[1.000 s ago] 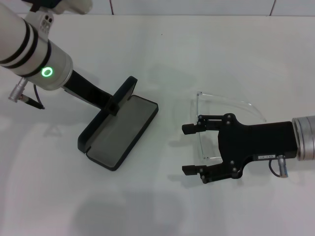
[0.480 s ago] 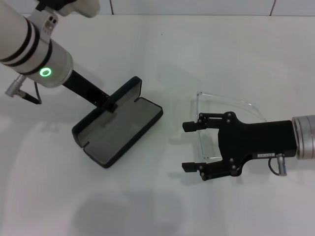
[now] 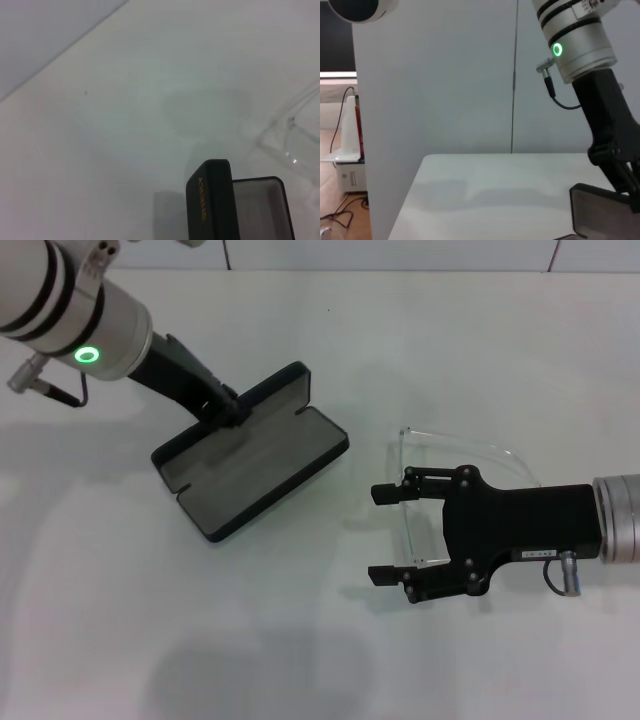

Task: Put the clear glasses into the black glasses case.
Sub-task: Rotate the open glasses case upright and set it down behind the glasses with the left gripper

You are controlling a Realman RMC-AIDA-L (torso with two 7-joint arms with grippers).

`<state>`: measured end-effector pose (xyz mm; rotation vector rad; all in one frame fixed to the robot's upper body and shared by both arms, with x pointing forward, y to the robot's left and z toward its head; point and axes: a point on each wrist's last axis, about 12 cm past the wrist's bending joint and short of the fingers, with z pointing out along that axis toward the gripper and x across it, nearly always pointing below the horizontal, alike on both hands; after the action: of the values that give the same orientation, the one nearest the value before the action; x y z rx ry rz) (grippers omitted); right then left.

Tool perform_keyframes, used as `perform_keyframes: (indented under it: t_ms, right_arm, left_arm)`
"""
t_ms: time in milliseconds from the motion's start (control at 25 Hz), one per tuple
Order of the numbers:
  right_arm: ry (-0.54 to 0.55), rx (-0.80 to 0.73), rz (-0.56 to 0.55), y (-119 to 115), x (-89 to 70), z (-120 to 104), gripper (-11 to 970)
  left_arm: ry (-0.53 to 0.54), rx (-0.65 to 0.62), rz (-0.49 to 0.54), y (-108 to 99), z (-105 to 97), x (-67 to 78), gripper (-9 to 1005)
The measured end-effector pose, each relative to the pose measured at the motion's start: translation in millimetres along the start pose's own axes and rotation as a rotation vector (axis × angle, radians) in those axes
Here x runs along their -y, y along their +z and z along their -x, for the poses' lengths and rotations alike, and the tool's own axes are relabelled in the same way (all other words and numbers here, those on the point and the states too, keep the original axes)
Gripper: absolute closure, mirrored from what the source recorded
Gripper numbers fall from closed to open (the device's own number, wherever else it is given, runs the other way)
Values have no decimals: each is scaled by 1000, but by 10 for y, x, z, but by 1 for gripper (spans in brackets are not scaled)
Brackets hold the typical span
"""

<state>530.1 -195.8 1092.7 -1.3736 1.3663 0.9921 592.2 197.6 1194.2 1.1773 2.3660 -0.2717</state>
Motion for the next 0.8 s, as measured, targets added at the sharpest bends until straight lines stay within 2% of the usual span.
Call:
perform_keyframes:
  t_ms: [160, 200, 320, 520, 680, 800]
  right_arm:
    - [7, 3, -7, -17, -21, -24, 163]
    - [6, 3, -8, -19, -22, -25, 163]
    - [4, 10, -12, -20, -20, -19, 163]
    - [3, 19, -10, -8, -21, -7, 163]
    - [6, 29, -5, 12, -36, -3, 163]
    - [10, 32, -7, 12, -42, -8, 163]
  left_arm:
    - [39, 21, -5, -32, 32, 8, 769]
    - [99, 44, -12, -59, 52, 26, 766]
    - [191, 75, -23, -82, 72, 42, 758]
    - [408, 159, 3, -146, 115, -25, 745]
    - [522, 176, 39, -90, 111, -76, 734]
    - [569, 163, 56, -4, 92, -110, 726]
